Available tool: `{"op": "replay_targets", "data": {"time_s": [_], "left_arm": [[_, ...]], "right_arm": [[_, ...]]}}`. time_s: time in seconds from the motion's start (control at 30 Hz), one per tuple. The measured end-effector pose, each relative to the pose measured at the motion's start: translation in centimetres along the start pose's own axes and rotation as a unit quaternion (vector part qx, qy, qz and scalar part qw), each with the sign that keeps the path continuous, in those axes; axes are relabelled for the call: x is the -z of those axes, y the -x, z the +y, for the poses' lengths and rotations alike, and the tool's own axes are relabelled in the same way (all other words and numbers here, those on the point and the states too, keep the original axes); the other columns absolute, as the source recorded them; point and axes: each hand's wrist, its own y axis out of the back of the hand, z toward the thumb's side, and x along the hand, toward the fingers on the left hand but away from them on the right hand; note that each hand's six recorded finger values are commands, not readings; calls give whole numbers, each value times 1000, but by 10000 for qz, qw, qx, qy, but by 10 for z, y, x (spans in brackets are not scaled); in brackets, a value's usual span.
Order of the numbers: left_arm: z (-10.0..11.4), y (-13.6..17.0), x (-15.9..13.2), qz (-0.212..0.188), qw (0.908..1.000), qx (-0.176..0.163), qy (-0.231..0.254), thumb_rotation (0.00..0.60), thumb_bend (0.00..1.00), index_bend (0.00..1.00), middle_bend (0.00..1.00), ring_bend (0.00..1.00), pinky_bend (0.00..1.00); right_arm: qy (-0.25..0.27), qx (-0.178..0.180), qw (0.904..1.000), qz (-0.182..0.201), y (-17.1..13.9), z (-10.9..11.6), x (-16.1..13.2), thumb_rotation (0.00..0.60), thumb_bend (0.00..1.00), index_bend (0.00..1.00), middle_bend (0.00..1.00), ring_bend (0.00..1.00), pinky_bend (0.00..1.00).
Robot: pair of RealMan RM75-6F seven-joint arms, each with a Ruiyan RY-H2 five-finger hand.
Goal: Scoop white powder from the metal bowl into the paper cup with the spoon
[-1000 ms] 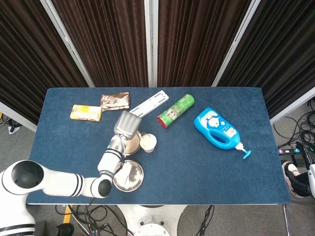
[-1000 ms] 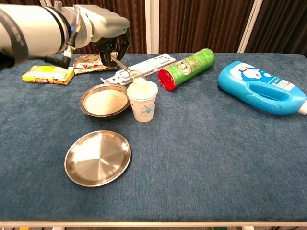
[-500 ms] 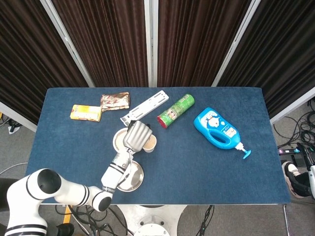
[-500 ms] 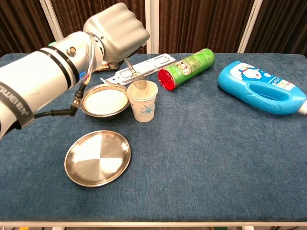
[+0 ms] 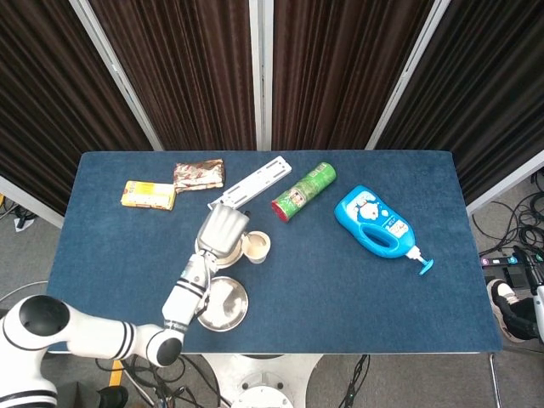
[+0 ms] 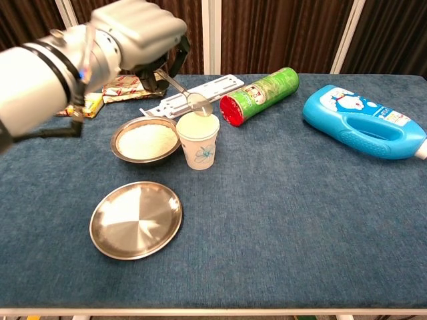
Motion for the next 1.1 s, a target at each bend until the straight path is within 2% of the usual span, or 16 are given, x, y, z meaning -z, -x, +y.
{"op": "replay_targets", "data": {"time_s": [0.1, 0.17, 0.27, 0.47, 0.57, 0.83, 0.97, 1.1], "left_arm": [[0, 11, 18, 0, 9960, 246, 858, 600, 515, 640, 951, 910, 1000], [-3, 24, 32, 10, 9898, 421, 1363, 600, 514, 640, 951, 910, 1000], [-14, 48, 53, 38, 9833, 599, 1721, 600, 514, 640, 950, 910, 1000], [-57, 104, 51, -203, 9770, 1082, 1828, 600, 513, 640, 950, 910, 1000], [-77, 120, 42, -285, 9739, 1294, 1840, 600, 513, 640, 950, 910, 1000], [-115, 123, 20, -349, 9711, 1717, 1618, 600, 512, 608, 949, 910, 1000], [-123, 120, 10, -399, 9700, 1867, 1506, 600, 507, 503, 948, 910, 1000], [-121, 119, 5, -426, 9698, 1859, 1517, 600, 490, 377, 941, 908, 1000]], "right_arm": [[17, 8, 10000, -3, 1, 0, 0, 600, 244, 40, 179, 0, 0], [36, 6, 10000, -2, 1, 0, 0, 600, 244, 40, 179, 0, 0], [47, -3, 10000, 19, 1, -2, -1, 600, 244, 40, 180, 0, 0], [36, 19, 10000, 27, 1, 0, -2, 600, 244, 40, 180, 0, 0], [30, 18, 10000, 39, 2, 1, -3, 600, 244, 40, 180, 0, 0], [44, 20, 10000, 58, 2, 0, -5, 600, 244, 40, 180, 0, 0], [41, 23, 10000, 46, 1, 1, -5, 600, 244, 40, 180, 0, 0], [29, 35, 10000, 24, 0, 2, -4, 600, 244, 40, 180, 0, 0]]}}
